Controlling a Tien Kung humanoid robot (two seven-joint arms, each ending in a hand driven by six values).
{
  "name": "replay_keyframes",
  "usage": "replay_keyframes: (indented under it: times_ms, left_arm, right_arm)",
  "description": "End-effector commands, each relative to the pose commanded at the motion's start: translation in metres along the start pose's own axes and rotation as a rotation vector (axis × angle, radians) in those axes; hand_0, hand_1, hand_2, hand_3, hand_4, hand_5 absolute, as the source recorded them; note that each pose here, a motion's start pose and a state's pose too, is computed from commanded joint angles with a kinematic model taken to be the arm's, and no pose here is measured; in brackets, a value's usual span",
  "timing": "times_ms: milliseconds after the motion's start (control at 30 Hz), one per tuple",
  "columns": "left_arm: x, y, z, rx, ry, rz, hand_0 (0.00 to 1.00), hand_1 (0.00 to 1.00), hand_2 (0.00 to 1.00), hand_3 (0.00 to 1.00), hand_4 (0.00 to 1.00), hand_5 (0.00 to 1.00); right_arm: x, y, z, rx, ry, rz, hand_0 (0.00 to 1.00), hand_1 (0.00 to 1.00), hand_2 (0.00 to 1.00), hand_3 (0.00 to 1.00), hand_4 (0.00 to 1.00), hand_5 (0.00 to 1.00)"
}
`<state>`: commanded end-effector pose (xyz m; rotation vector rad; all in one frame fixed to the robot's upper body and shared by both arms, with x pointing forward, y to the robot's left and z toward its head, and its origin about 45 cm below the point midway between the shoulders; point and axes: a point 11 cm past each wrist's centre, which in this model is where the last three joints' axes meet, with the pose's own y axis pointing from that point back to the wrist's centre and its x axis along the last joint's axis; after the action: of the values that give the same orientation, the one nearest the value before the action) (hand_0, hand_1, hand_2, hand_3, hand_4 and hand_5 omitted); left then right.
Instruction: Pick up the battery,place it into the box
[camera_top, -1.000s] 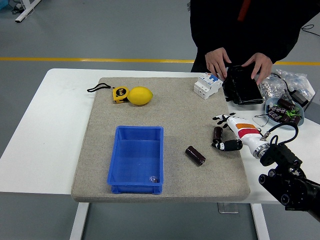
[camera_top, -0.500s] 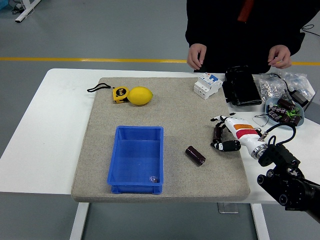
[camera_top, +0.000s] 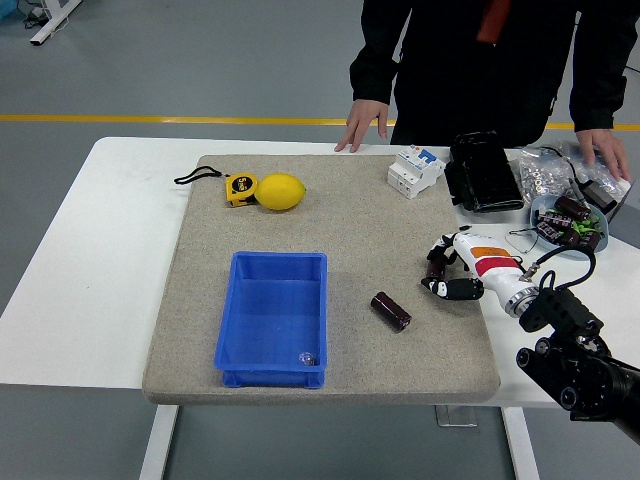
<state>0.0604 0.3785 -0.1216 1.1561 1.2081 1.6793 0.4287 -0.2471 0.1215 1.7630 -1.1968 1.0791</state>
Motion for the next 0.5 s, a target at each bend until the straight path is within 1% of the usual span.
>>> replay_keyframes:
  times_ms: [133,167,333,367,500]
  left_arm:
    - [0.0005,-0.0001,-0.0008,0.002,-0.001,0.000,0.789,0.769,0.790,0.664,0.718,0.635]
    - [0.0005,-0.0001,-0.0009,0.002,-0.001,0.000,0.789,0.768,0.790,0.665,0.719,0.635]
    - [0.0017,-0.0002,-0.0015,0.003,-0.003,0.002,0.789,0.768,0.790,0.665,0.719,0.635]
    - [0.0019,-0.0002,-0.0016,0.003,-0.004,0.003,0.789,0.768,0.786,0.663,0.718,0.635]
    - [0.0025,-0.0002,-0.0019,0.003,-0.004,0.004,0.789,0.768,0.786,0.663,0.718,0.635]
  right_arm:
    - [0.0004,0.0002,0.0004,0.000,0.000,-0.001,0.310,0.439,0.496,0.515,0.731,0.169]
    - [0.0010,0.0001,-0.0001,0.003,0.000,0.002,0.289,0.430,0.491,0.511,0.706,0.164]
    - [0.0036,-0.0003,-0.0023,0.017,0.003,0.013,0.289,0.430,0.491,0.511,0.706,0.164]
    - [0.0041,-0.0003,-0.0024,0.019,0.002,0.014,0.198,0.371,0.471,0.495,0.641,0.136]
    - [0.0058,-0.0001,-0.0021,0.022,0.002,0.021,0.198,0.371,0.471,0.495,0.641,0.136]
